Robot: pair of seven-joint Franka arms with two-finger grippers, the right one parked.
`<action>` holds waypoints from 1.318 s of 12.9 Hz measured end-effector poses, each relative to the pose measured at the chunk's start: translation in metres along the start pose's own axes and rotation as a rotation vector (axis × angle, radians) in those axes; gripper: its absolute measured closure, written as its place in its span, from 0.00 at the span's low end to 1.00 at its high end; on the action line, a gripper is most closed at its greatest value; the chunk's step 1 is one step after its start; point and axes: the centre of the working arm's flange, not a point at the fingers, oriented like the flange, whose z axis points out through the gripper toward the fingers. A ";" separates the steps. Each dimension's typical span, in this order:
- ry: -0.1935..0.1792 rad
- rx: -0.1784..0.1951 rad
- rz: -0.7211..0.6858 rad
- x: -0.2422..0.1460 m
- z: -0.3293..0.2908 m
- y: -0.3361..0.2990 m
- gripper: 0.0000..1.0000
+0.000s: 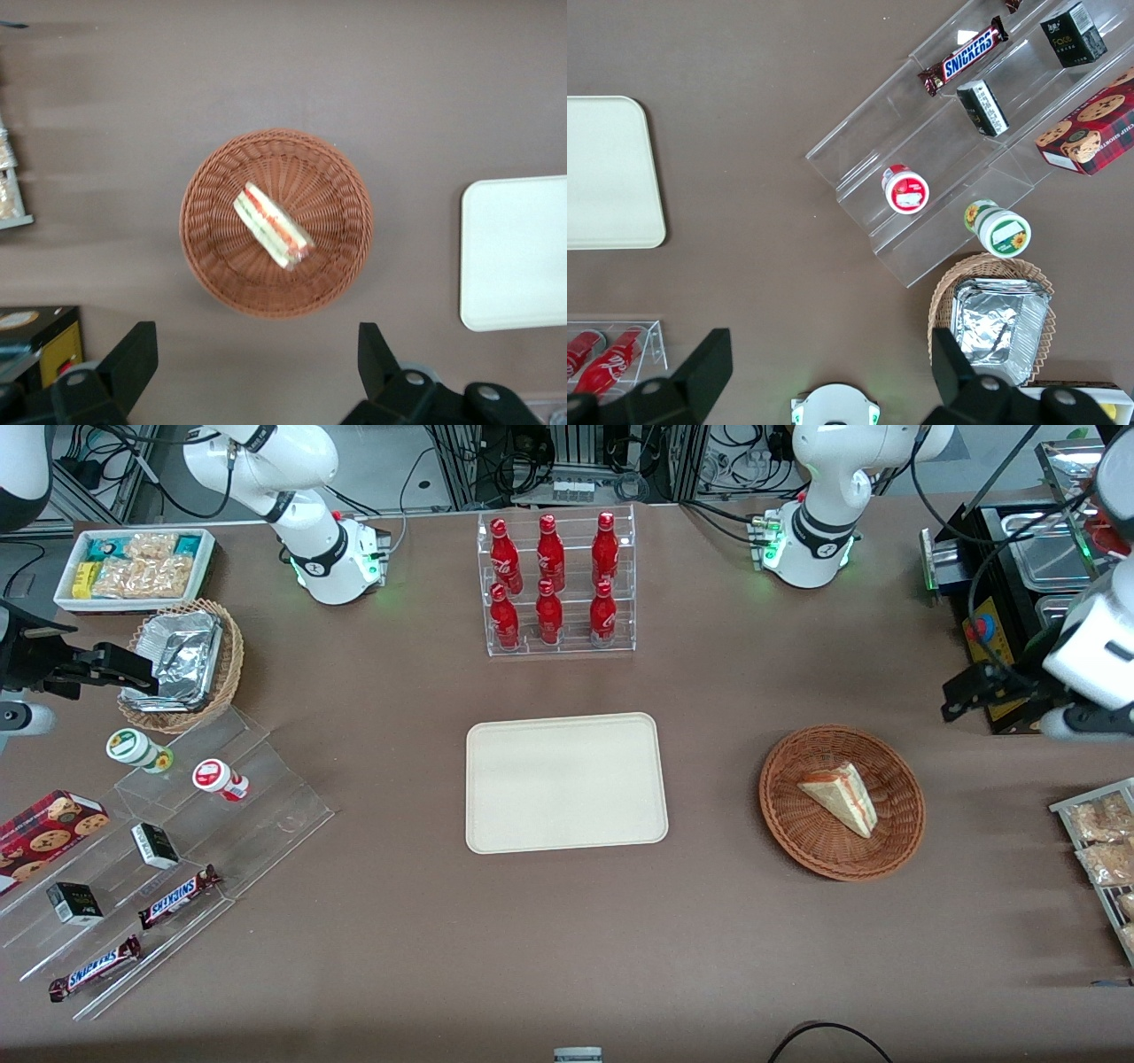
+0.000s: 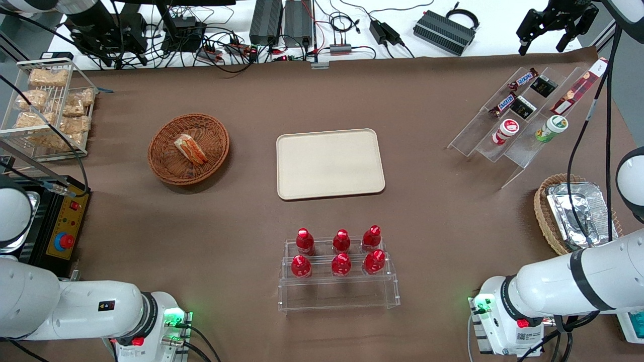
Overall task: Place sandwich from basket to tray
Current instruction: 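Move the left gripper down over the wrapped sandwich in the wicker basket, then close the left gripper on the sandwich's wrapped edge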
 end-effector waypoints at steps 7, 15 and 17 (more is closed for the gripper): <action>-0.001 -0.004 -0.210 0.025 0.125 0.021 0.00; -0.002 0.068 -0.426 -0.009 0.235 0.041 0.00; 0.017 0.082 -0.457 -0.017 0.252 0.037 0.00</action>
